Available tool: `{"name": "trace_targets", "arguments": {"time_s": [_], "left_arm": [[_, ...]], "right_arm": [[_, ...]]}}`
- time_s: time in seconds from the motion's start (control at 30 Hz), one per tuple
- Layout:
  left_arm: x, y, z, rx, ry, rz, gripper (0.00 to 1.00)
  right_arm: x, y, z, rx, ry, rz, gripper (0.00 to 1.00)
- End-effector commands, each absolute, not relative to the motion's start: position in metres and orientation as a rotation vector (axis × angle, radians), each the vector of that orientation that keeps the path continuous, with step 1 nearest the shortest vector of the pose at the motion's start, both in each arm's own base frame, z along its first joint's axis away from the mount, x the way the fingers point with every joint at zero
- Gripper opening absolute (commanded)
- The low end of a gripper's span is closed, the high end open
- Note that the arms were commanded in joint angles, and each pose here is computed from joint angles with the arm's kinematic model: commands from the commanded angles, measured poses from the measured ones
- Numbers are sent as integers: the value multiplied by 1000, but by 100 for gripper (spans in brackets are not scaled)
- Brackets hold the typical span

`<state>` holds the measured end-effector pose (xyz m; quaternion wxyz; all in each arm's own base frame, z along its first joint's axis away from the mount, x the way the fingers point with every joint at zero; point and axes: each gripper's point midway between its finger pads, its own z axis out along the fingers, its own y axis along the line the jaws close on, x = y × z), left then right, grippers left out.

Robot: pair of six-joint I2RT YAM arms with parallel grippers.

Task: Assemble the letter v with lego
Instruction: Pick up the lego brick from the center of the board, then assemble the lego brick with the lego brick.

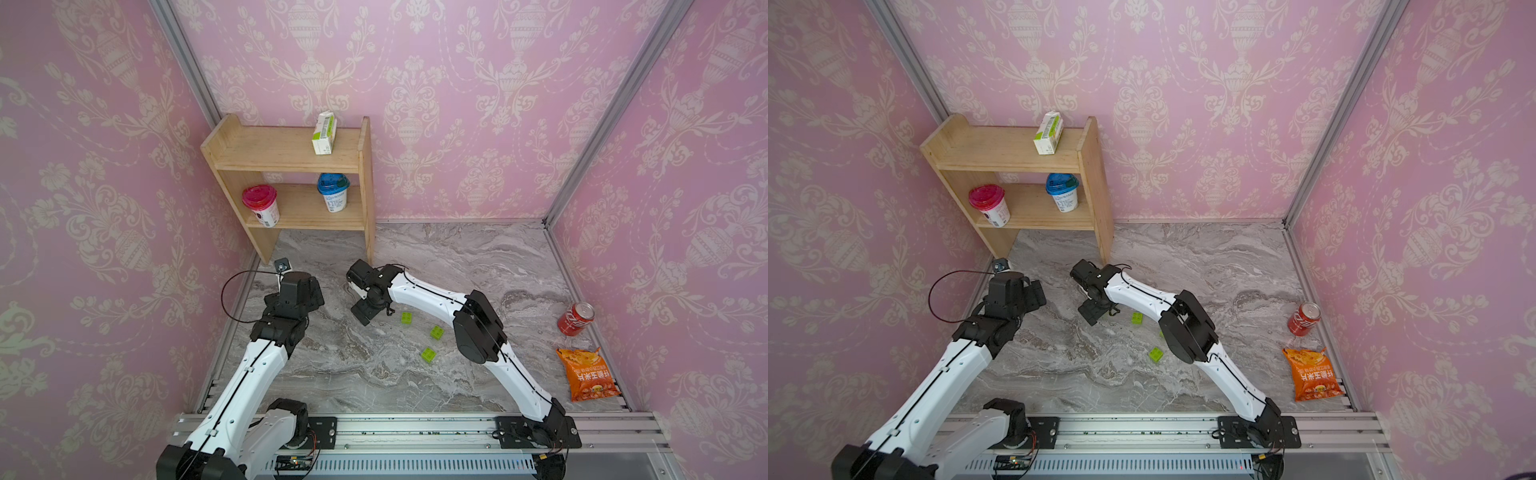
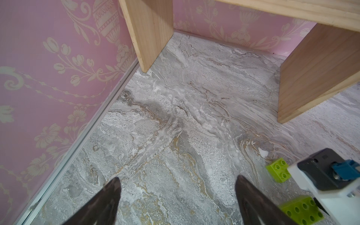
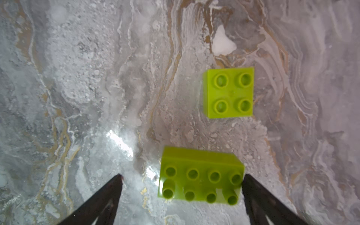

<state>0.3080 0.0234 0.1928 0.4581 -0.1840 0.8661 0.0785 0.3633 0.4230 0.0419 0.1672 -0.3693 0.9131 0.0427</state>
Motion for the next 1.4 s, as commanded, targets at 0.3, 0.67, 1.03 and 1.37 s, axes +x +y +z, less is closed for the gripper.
{"name": "trace_targets", "arguments": {"time_s": [0.3, 0.67, 1.03, 1.37], "left_arm": [[306, 17, 188, -443, 2152, 155, 92], [303, 17, 189, -429, 2159, 164, 91], [322, -23, 219, -296, 2236, -57, 89], [327, -32, 222, -203, 2253, -72, 89]], "right_arm": [[373, 411, 26, -1006, 2654, 96, 99], [365, 409, 24, -966, 2704, 138, 70], [364, 356, 119, -334, 2691, 133, 15], [332, 309, 90, 78, 2780, 89, 0]]}}
